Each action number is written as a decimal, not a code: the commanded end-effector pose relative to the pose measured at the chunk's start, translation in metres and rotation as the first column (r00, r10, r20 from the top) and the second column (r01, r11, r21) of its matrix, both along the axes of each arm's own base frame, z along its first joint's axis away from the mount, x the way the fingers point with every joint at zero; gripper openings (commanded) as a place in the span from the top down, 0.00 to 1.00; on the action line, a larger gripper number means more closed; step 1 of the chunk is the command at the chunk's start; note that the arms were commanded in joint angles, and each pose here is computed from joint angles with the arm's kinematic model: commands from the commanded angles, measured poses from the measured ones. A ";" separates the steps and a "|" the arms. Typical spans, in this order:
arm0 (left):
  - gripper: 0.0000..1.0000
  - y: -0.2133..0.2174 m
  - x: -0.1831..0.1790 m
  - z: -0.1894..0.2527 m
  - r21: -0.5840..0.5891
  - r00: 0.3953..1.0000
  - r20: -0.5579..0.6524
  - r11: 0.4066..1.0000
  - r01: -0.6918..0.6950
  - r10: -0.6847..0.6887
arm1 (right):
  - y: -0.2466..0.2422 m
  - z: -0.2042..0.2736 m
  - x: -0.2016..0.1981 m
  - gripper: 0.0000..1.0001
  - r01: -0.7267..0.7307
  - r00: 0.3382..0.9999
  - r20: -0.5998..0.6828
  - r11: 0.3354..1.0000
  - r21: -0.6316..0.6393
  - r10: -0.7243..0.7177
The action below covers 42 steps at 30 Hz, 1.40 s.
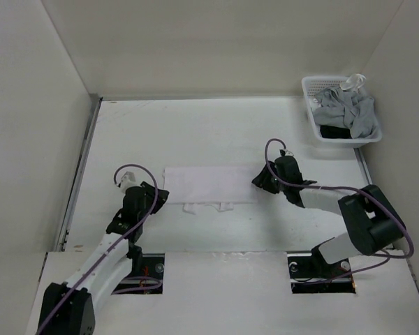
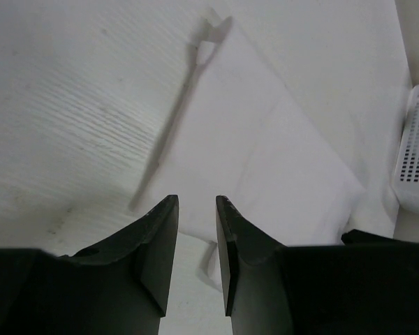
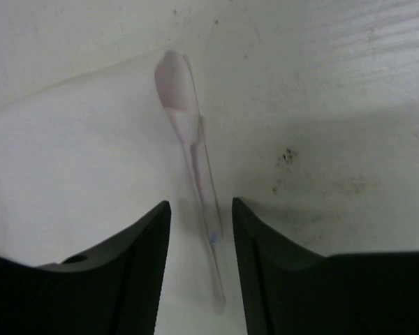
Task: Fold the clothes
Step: Fold the tank top
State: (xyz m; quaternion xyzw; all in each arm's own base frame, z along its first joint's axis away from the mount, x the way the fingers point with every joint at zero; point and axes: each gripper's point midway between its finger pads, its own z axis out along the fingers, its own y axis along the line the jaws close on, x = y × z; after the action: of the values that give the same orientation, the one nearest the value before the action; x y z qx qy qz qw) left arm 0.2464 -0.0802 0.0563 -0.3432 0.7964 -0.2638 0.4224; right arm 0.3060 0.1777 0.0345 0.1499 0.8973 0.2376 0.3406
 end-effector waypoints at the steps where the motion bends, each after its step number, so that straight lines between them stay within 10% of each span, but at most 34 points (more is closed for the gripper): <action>1: 0.74 -0.016 0.026 0.040 -0.010 0.991 0.135 1.000 0.015 -0.013 | 0.013 0.003 0.014 0.56 -0.034 0.999 0.017 0.996 0.083 0.033; 13: 0.74 -0.047 0.027 0.068 0.006 0.971 0.223 0.996 0.086 -0.086 | 0.001 0.027 0.006 0.97 0.034 0.995 0.089 0.976 0.214 -0.054; 28: 0.72 -0.065 0.020 0.088 -0.035 0.950 0.280 0.987 0.155 -0.139 | 0.044 0.158 -0.030 0.96 -0.097 0.968 0.234 0.995 0.010 0.092; 38: 0.71 -0.054 0.017 0.098 -0.069 0.940 0.317 0.985 0.155 -0.126 | 0.178 0.123 0.006 0.95 -0.206 0.974 0.085 0.976 -0.067 0.211; 42: 0.71 -0.045 0.019 0.102 -0.084 0.937 0.332 0.986 0.145 -0.109 | 0.236 0.106 0.014 0.73 -0.220 0.974 0.041 0.975 -0.019 0.221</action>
State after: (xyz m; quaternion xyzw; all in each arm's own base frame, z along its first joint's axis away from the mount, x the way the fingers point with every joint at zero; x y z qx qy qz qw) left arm 0.2627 -0.1233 0.1361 -0.2723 0.7405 -0.3579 0.4993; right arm 0.3179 0.3831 0.1311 0.0243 0.9075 0.2514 0.3355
